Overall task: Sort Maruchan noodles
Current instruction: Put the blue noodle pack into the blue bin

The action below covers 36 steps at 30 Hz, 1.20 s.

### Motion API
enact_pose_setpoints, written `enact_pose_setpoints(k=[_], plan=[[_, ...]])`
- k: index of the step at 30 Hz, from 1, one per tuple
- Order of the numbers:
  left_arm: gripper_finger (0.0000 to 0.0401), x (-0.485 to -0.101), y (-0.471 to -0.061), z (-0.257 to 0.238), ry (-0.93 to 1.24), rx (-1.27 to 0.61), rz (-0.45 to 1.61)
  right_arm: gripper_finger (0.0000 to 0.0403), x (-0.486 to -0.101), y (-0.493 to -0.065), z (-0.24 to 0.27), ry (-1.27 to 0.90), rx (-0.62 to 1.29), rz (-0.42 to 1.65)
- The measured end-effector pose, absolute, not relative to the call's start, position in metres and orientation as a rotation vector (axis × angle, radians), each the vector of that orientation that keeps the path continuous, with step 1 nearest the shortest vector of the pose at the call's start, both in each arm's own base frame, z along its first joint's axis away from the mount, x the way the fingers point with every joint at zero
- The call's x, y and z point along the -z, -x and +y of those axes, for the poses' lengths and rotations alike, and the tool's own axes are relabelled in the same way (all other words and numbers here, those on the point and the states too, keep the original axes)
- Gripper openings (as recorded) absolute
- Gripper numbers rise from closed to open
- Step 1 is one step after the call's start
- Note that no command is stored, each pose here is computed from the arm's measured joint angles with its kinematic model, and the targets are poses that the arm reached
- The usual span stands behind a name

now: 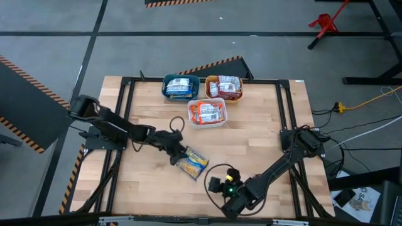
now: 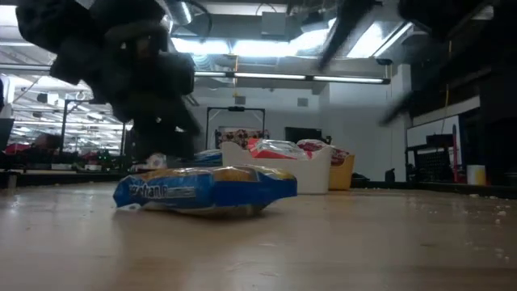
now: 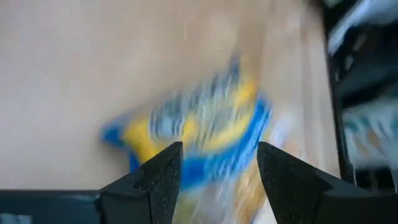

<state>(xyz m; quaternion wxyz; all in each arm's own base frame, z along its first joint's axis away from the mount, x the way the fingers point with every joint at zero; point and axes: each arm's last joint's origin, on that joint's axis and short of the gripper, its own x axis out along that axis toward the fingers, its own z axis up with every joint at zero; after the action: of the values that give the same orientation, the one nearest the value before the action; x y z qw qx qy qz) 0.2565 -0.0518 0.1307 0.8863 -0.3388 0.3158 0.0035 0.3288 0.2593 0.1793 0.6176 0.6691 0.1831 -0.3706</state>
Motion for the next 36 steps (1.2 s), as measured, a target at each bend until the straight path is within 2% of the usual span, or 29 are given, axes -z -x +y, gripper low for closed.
enact_pose_setpoints(k=[4, 10, 14, 18, 30, 36], plan=[[0.0201, -0.131, -0.254, -0.047, 0.618, -0.051, 0.649, 0.0202, -0.177, -0.321, 0.258, -1.487, 0.907, 0.476], [0.0201, -0.136, -0.261, -0.051, 0.624, 0.094, 0.604, 0.0202, -0.177, -0.324, 0.253, -1.462, 0.91, 0.434], [0.0197, -0.117, -0.263, -0.052, 0.614, 0.077, 0.679, 0.0202, -0.177, -0.323, 0.252, -1.446, 0.918, 0.436], [0.0188, -0.1, -0.268, -0.056, 0.642, 0.148, 0.714, 0.0202, -0.176, -0.322, 0.253, -1.434, 0.92, 0.439], [0.0175, -0.088, -0.268, -0.058, 0.665, 0.09, 0.749, 0.0202, -0.178, -0.332, 0.239, -1.417, 0.934, 0.323], [0.0175, -0.086, -0.266, -0.057, 0.667, 0.065, 0.774, 0.0202, -0.166, -0.35, 0.229, -1.485, 0.959, 0.308]])
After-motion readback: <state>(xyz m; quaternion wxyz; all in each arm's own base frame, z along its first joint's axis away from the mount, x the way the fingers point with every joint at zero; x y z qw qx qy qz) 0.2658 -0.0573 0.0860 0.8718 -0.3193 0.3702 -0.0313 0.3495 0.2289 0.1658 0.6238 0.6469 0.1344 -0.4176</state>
